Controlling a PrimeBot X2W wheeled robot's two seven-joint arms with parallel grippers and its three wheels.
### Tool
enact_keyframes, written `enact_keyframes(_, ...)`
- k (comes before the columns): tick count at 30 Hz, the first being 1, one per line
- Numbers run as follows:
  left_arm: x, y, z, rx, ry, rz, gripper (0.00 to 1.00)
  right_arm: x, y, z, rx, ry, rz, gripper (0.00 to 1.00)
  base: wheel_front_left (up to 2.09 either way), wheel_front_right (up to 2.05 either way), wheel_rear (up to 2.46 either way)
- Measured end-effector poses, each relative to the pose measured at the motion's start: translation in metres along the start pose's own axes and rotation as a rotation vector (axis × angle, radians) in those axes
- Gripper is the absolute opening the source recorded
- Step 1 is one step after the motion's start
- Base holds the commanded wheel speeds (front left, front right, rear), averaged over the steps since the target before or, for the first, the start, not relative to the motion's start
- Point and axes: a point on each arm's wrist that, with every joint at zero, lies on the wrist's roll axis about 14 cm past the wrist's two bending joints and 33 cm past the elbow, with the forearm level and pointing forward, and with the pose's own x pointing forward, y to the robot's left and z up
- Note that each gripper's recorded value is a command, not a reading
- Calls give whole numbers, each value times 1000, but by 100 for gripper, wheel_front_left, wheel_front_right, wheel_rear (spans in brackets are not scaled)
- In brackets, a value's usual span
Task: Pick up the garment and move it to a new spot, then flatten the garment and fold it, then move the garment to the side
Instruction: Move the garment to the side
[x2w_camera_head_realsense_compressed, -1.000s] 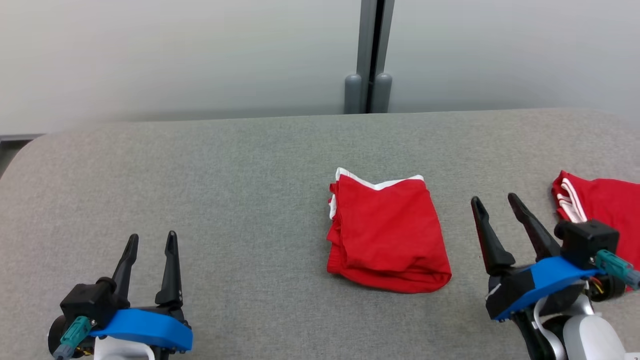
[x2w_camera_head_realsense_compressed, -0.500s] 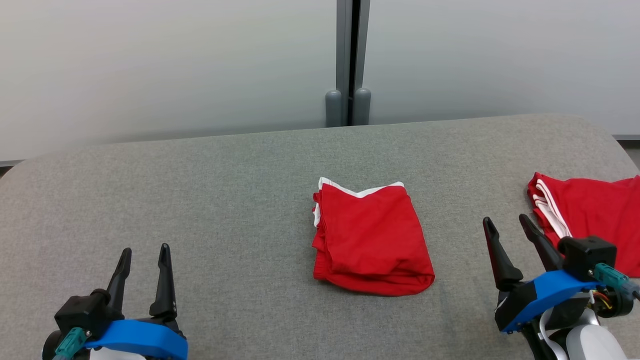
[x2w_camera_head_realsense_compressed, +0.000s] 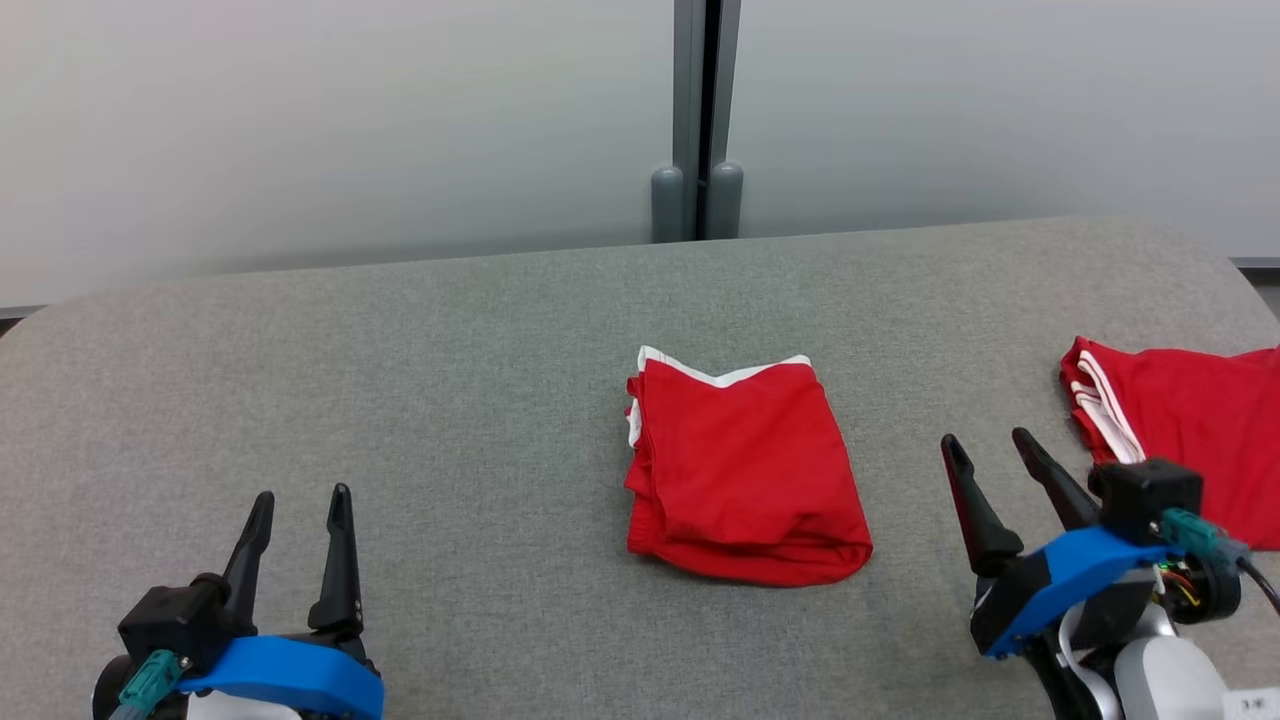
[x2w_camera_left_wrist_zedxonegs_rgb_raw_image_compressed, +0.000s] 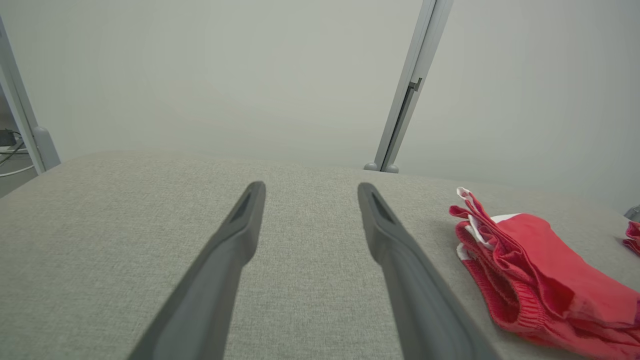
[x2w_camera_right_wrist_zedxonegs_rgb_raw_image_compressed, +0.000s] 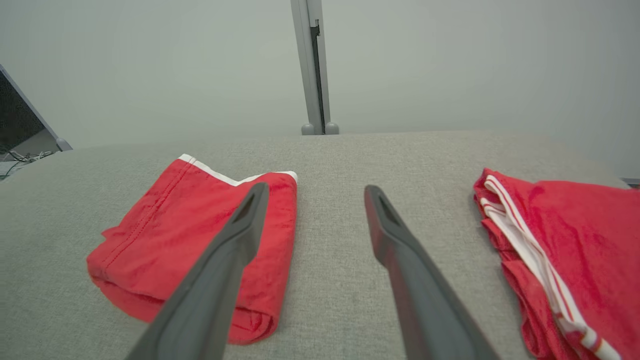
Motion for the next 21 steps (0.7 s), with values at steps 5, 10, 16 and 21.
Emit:
enact_keyframes(5,9,0,-2,-2,5,-1,100,22,3,-8,28,122,8,100,0,0,0)
enact_keyframes(10,24,-2,0,-3,-4,-15,100,55,5,-18,42,273,14,100,0,0,0)
enact_keyframes(16,34,5,-4,0,7,-10,100,84,17,-60,51,483,36,100,0,0,0)
enact_keyframes(21,35,19,-13,4,32,22,100,93,32,-102,95,620,68,100,0,0,0)
